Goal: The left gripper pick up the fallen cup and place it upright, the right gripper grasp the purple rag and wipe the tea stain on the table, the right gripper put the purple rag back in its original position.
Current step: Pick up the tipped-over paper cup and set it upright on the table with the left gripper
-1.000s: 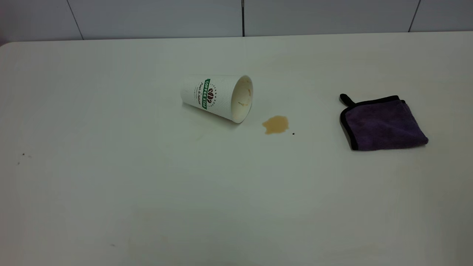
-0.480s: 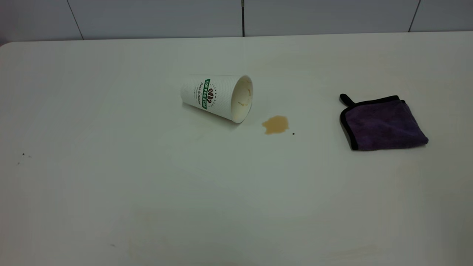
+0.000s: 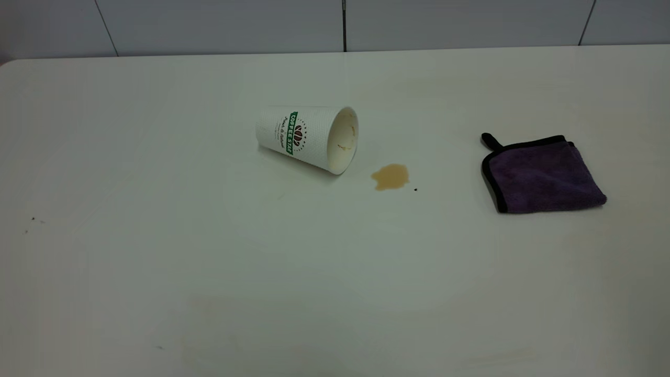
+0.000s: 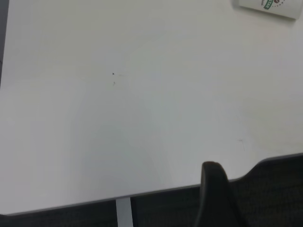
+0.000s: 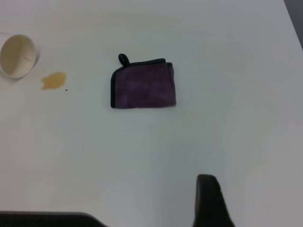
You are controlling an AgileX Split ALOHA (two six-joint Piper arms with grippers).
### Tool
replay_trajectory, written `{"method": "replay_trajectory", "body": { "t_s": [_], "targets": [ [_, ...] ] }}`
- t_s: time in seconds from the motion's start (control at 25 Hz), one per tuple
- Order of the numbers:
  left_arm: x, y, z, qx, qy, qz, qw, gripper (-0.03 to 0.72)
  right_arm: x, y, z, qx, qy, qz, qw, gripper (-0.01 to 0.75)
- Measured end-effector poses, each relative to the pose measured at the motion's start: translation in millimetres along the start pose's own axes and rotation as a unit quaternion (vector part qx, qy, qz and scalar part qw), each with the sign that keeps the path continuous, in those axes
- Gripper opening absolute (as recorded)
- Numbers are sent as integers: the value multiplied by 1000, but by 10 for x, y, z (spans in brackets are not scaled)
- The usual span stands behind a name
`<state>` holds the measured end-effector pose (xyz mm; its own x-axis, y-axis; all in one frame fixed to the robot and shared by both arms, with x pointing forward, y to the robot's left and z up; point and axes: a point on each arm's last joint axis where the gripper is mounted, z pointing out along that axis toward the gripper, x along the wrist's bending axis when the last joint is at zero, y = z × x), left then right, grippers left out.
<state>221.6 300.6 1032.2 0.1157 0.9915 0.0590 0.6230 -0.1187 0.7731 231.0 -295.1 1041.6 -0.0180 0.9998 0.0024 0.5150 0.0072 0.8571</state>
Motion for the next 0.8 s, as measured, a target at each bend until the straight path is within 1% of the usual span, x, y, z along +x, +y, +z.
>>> {"method": "replay_trajectory", "body": {
  "t_s": [0.12, 0.24, 0.36, 0.56, 0.64, 0.8],
  "targets": [
    [3, 20, -6, -8, 1, 0, 1000, 471, 0, 0, 0, 0, 0, 0, 1000, 499],
    [13, 130, 3, -23, 3, -1, 1000, 470, 0, 0, 0, 0, 0, 0, 1000, 499],
    [31, 306, 111, -16, 2, -1, 1000, 470, 0, 0, 0, 0, 0, 0, 1000, 499],
    [74, 679, 509, 19, 0, -1, 1000, 470, 0, 0, 0, 0, 0, 0, 1000, 499],
    [90, 830, 714, 24, 0, -3, 1000, 470, 0, 0, 0, 0, 0, 0, 1000, 499],
    [116, 1117, 1186, 66, -8, -11, 998, 470, 0, 0, 0, 0, 0, 0, 1000, 499]
  ]
}}
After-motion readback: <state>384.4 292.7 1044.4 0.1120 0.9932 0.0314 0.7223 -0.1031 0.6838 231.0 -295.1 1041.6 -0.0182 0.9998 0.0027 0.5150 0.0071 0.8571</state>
